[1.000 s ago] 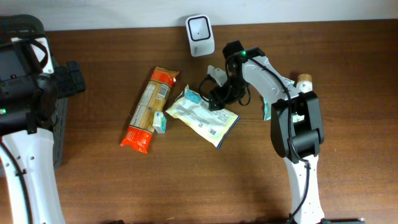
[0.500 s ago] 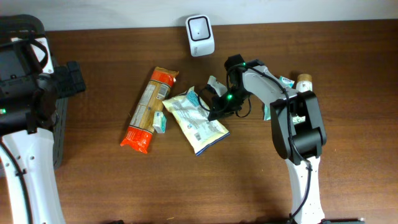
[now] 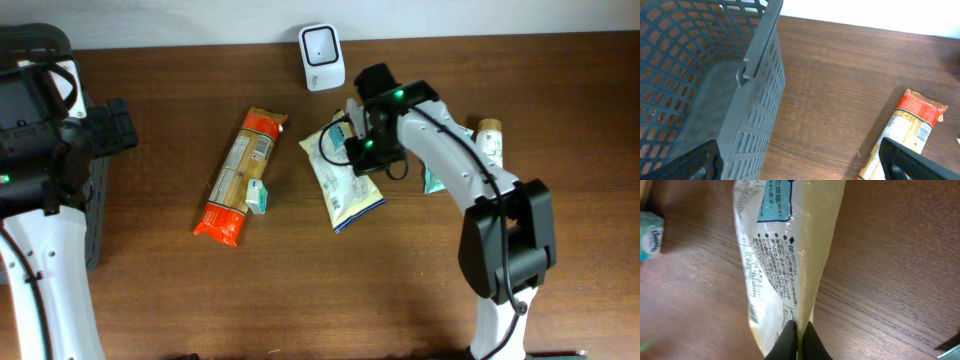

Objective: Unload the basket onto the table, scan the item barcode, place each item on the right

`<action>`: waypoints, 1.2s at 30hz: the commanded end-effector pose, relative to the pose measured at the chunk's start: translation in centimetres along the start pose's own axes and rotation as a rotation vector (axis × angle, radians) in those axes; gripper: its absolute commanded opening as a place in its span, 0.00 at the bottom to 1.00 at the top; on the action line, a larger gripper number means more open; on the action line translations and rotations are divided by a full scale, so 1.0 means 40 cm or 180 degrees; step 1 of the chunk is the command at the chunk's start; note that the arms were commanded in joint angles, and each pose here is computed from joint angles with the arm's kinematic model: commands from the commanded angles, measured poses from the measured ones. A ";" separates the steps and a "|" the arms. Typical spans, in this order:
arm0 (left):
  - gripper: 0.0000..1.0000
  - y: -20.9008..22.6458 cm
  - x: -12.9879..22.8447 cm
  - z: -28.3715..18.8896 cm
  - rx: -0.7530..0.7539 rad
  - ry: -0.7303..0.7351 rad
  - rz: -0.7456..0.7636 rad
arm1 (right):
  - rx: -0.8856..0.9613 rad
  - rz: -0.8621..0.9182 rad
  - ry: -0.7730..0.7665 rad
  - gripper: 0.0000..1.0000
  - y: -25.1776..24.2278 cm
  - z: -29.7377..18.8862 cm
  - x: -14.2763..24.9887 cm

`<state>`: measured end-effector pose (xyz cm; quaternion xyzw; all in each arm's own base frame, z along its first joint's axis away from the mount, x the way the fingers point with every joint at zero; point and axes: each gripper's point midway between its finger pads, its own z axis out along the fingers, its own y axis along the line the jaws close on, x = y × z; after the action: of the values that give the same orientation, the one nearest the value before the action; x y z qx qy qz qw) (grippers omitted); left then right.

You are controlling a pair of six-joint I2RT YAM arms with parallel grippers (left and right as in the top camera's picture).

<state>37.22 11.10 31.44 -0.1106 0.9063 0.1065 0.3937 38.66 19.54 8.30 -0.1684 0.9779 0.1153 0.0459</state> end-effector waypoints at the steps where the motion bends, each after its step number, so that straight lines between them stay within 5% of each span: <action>1: 0.99 0.007 -0.009 -0.009 -0.0029 -0.0044 -0.0039 | 0.0165 -0.0109 0.0016 0.04 0.040 0.008 0.010; 11: 0.99 0.007 -0.009 -0.009 -0.0029 -0.0044 -0.0039 | 0.0487 -0.0194 -0.0141 0.04 0.091 -0.023 -0.014; 17: 0.99 0.007 -0.009 -0.009 -0.0029 -0.0044 -0.0039 | 0.0708 -0.0663 -0.0170 0.04 0.237 -0.003 0.025; 27: 0.99 0.007 -0.009 -0.009 -0.0029 -0.0044 -0.0039 | 0.0110 -0.0996 -0.0245 0.04 0.440 0.051 0.061; 30: 0.99 0.007 -0.009 -0.009 -0.0029 -0.0043 -0.0039 | -0.0084 -0.0992 -0.0077 0.36 0.458 0.130 0.075; 36: 0.99 0.007 -0.009 -0.009 -0.0029 -0.0044 -0.0039 | -0.0130 -0.0880 0.0099 0.44 0.456 0.191 0.091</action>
<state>37.22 11.09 31.44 -0.1105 0.9063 0.1064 0.3937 30.03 36.36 4.97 -0.3099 0.9422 0.1153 0.0536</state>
